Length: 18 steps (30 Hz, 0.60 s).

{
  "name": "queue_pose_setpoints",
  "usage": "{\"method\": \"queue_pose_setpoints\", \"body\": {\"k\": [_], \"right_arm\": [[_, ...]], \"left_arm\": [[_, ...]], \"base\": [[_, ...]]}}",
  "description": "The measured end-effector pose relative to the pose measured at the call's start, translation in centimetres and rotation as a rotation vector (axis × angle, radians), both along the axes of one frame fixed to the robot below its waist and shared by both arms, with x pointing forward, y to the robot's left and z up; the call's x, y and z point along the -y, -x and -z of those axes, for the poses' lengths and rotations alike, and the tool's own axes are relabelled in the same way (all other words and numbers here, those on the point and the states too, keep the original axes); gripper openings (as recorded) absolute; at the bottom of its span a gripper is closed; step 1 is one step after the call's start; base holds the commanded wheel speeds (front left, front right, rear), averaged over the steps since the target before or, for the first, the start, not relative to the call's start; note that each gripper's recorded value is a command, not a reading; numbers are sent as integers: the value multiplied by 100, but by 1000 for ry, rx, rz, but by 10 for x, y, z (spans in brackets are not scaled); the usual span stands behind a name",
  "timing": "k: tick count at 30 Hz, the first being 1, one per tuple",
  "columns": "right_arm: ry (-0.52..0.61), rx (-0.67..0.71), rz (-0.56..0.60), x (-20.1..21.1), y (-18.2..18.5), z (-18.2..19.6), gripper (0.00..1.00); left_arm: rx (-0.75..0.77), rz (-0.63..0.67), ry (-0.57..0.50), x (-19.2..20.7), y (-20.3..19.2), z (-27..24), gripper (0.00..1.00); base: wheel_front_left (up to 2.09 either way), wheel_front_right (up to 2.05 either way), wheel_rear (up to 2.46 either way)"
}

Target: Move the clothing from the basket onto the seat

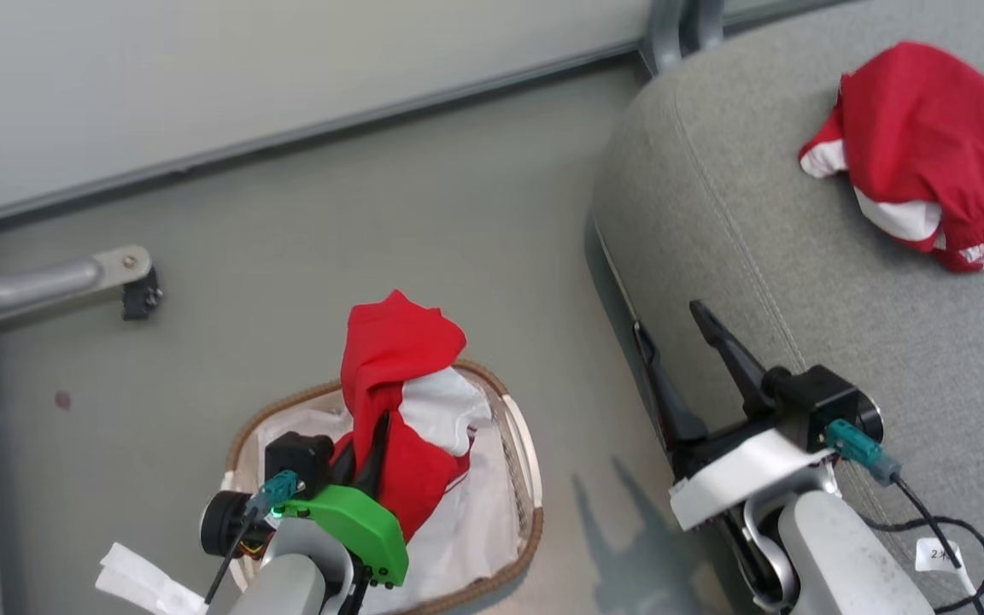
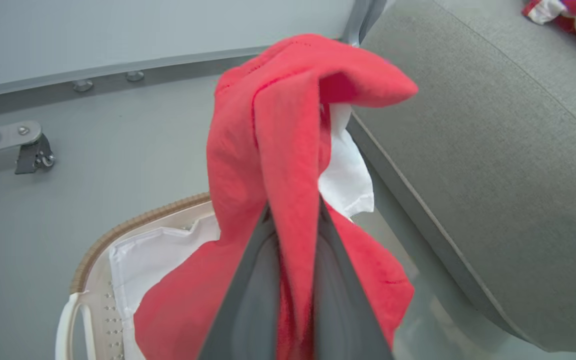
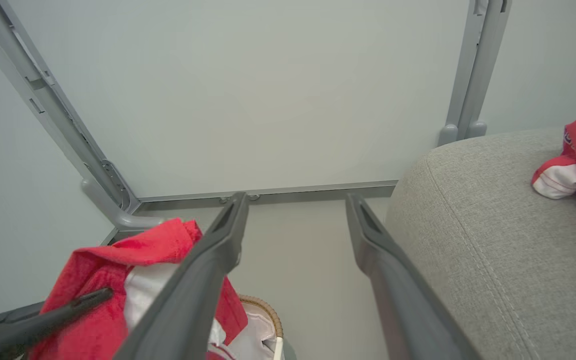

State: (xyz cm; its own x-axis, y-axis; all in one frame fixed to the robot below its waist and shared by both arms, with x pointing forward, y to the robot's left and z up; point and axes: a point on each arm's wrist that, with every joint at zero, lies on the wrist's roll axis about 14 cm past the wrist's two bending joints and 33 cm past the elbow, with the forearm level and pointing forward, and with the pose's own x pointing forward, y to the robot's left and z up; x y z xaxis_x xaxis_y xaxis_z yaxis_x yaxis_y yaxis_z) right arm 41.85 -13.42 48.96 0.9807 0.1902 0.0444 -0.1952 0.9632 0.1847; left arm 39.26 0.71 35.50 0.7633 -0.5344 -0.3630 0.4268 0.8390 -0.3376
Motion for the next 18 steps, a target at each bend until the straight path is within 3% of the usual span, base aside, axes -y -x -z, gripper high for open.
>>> {"method": "queue_pose_setpoints", "body": {"k": [10, 18], "right_arm": [[-15, 35, -51, -20, 32, -16, 100], [-1, 4, -110, -40, 46, -5, 100]], "left_arm": [[327, -91, 92, -17, -18, -113, 0], [520, -124, 173, -25, -23, -186, 0]], "base": [[0, 0, 0], [0, 0, 0]]}}
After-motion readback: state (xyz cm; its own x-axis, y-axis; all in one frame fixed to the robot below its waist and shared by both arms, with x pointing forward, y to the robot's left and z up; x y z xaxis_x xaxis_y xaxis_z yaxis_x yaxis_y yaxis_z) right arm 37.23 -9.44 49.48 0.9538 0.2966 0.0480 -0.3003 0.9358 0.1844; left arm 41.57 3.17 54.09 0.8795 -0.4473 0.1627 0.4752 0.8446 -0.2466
